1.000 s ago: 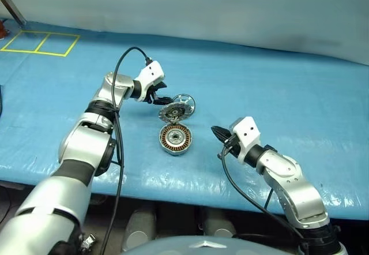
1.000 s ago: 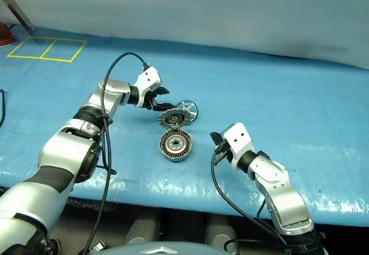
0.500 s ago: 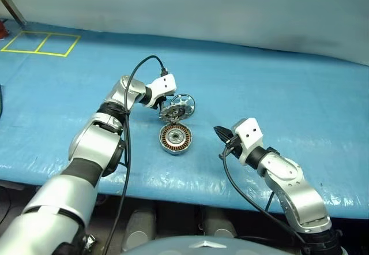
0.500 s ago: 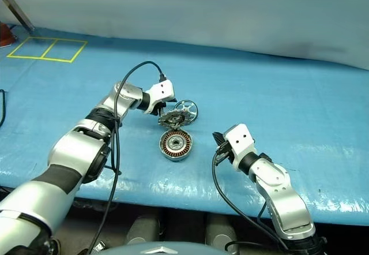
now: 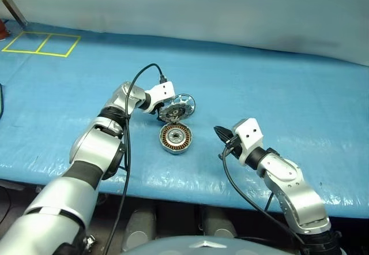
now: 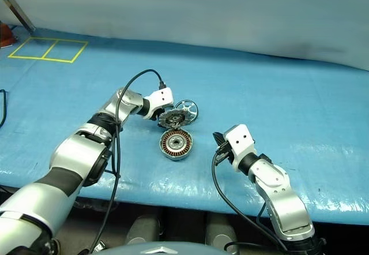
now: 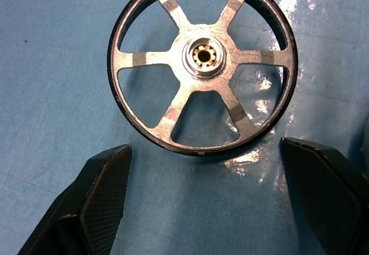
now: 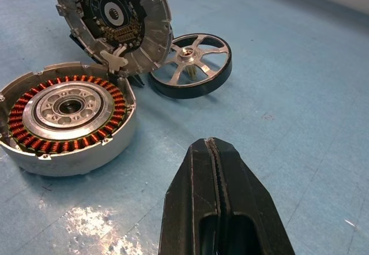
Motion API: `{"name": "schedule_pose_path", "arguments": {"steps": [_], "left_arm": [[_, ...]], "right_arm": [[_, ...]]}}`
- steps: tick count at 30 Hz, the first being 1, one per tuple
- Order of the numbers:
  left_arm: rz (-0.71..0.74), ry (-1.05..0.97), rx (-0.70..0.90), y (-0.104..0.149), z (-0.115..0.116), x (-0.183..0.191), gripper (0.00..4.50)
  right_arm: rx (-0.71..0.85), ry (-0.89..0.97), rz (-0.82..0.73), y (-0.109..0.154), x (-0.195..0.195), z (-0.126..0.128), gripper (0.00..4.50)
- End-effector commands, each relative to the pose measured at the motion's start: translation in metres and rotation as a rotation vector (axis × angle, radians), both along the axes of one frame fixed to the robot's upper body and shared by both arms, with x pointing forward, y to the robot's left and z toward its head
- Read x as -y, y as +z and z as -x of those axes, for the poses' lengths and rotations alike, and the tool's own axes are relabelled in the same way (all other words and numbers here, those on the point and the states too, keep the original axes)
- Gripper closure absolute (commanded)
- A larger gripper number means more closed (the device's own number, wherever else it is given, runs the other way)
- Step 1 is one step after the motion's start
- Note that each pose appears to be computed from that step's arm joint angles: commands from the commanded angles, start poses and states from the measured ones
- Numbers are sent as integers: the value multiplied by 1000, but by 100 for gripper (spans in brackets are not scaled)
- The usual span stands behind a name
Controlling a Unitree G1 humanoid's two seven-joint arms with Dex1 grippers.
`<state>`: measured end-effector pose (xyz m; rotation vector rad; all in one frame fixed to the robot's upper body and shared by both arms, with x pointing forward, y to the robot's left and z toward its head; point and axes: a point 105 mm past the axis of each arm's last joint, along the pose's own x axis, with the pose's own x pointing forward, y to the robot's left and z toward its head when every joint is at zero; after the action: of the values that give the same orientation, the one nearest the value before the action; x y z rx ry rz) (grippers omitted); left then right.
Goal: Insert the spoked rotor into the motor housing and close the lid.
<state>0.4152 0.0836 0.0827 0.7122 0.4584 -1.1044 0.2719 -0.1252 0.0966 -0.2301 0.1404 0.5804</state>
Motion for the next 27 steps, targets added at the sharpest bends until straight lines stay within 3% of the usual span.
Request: {"name": "schedule_pose_path", "arguments": {"steps": [1, 14, 27], "left_arm": [[64, 33, -10, 4, -2, 4, 3], [225, 172, -51, 19, -11, -3, 3], [184, 87, -191, 28, 1, -17, 3]], "right_arm": [[64, 13, -10, 15, -3, 0, 450], [50, 12, -3, 11, -4, 0, 450], [34, 17, 10, 6, -4, 0, 450]]}}
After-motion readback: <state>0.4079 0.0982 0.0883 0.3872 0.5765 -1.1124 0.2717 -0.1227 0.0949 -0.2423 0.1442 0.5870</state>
